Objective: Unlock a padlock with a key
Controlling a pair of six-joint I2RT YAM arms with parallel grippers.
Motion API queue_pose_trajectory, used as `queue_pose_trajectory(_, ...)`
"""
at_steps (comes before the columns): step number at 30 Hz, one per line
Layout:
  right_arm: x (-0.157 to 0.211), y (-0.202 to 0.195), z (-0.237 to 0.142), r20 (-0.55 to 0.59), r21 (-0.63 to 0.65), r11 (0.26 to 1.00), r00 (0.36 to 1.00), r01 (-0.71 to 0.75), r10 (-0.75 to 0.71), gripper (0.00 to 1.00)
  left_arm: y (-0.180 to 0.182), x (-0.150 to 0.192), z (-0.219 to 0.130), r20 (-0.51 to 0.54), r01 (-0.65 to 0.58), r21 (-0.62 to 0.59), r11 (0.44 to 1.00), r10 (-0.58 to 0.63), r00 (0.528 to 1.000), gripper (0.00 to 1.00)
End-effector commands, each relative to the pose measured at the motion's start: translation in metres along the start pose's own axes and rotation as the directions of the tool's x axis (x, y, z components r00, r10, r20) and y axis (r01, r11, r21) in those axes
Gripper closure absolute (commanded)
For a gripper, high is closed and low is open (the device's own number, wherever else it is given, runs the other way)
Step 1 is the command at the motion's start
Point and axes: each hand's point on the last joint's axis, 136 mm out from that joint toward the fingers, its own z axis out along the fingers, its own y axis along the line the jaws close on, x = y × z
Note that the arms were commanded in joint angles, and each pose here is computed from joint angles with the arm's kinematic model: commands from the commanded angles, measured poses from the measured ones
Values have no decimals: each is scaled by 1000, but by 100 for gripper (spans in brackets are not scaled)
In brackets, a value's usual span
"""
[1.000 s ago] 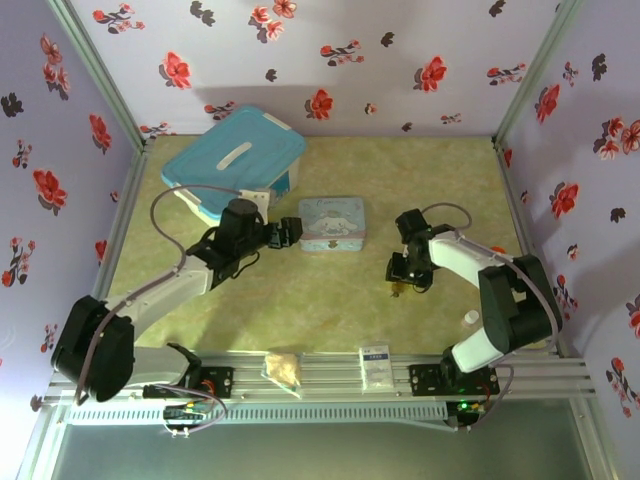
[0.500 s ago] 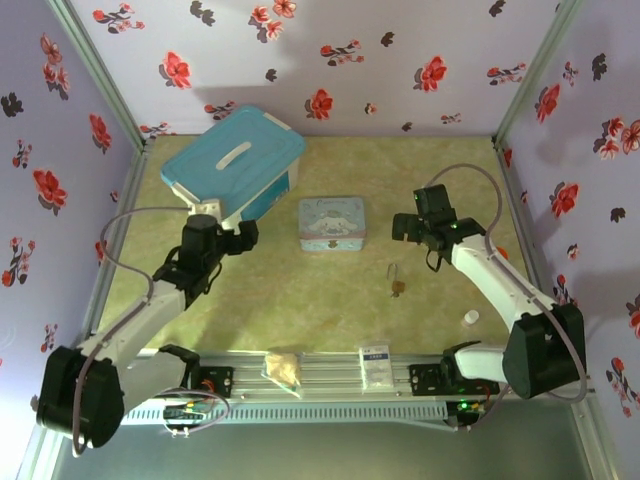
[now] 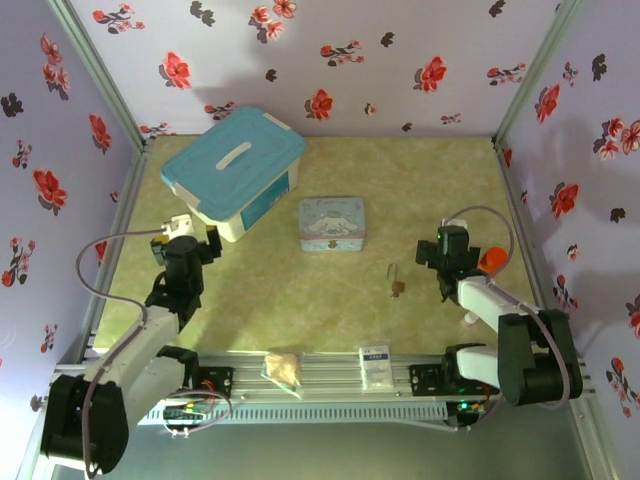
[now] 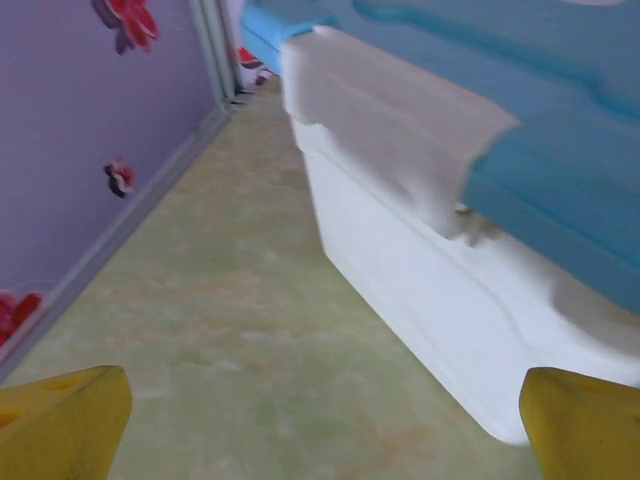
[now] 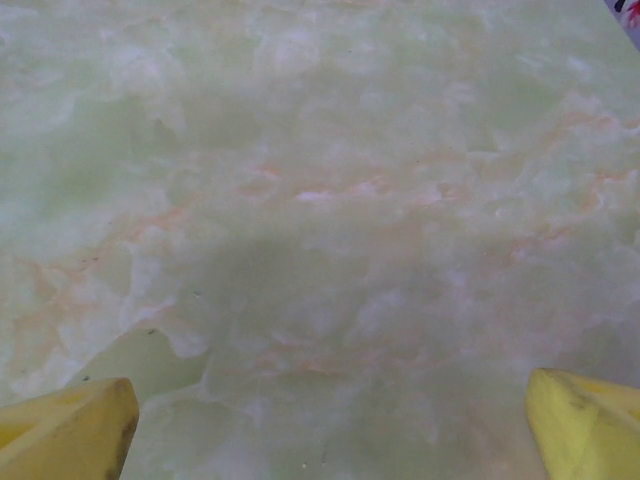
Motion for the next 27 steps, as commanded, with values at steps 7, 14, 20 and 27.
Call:
queue_pose_trajectory(7, -76, -8, 2, 361, -53, 990, 922, -132, 143, 0, 29, 20, 39, 83, 165, 9, 986, -166, 983, 0)
queue_pose_trajectory(14, -72, -7, 17, 388, -99, 988, 909, -122, 152, 0, 29, 22, 61, 24, 89, 13, 996, -90, 996, 0)
queue_pose_trajectory(20, -67, -4, 32, 361, -93, 989, 922, -115, 141, 1, 10, 26, 85, 80, 52, 117, 992, -62, 995, 0)
queue_pose_trajectory(27, -67, -11, 39, 333, -38, 989, 932, -140, 144, 1, -5, 32, 94, -7, -6, 147, 989, 7, 1000, 0)
